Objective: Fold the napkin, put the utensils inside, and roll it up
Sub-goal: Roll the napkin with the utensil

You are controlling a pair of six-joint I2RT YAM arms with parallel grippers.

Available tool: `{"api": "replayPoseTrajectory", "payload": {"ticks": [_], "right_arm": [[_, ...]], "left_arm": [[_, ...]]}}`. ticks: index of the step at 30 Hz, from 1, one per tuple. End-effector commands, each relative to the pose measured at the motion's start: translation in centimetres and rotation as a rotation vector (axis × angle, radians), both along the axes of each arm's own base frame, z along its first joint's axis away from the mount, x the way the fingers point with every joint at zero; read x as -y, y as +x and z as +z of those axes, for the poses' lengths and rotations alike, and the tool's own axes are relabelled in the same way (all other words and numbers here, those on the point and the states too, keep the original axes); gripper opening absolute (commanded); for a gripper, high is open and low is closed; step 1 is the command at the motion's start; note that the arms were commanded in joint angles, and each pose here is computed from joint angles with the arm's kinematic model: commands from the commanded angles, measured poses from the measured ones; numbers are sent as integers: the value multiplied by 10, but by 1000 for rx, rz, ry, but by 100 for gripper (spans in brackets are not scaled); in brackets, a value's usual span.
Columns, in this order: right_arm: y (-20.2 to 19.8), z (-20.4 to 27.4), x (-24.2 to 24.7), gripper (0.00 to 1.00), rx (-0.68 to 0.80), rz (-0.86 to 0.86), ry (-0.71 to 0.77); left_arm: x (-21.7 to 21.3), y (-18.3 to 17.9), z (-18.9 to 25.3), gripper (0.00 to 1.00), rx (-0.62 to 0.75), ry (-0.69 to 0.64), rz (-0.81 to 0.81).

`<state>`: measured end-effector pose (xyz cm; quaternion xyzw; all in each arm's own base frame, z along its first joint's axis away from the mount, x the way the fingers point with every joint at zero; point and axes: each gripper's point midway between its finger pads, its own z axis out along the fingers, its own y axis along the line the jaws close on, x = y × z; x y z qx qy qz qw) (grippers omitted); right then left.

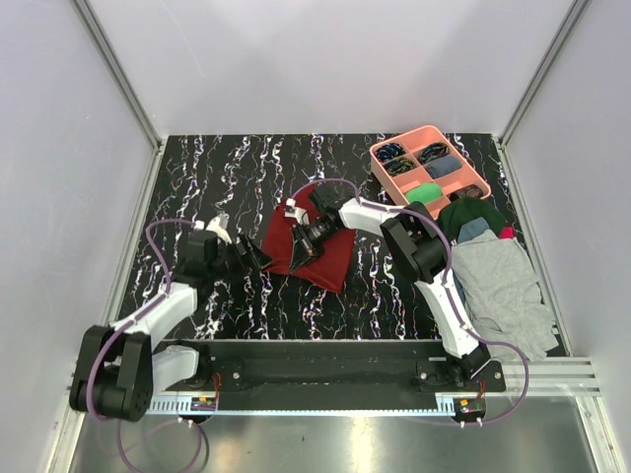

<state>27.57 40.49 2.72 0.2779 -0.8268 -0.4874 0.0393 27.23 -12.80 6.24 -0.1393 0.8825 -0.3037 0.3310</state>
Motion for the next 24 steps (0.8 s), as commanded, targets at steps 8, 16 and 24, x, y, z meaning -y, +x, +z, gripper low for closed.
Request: {"api": "replayPoseTrajectory", "payload": {"ticks": [8,16,24], "right_arm": [[11,1,-3,0,-115,-52,1],[12,-4,-1,0,-112,-64,-18],[14,-7,0,0,-112,-79,-35]], "left_arm": [[14,-15,0,77,4,11,-82],[28,4,9,60,21,-66,-82],[53,8,16,56,16,-262,-105]]}}
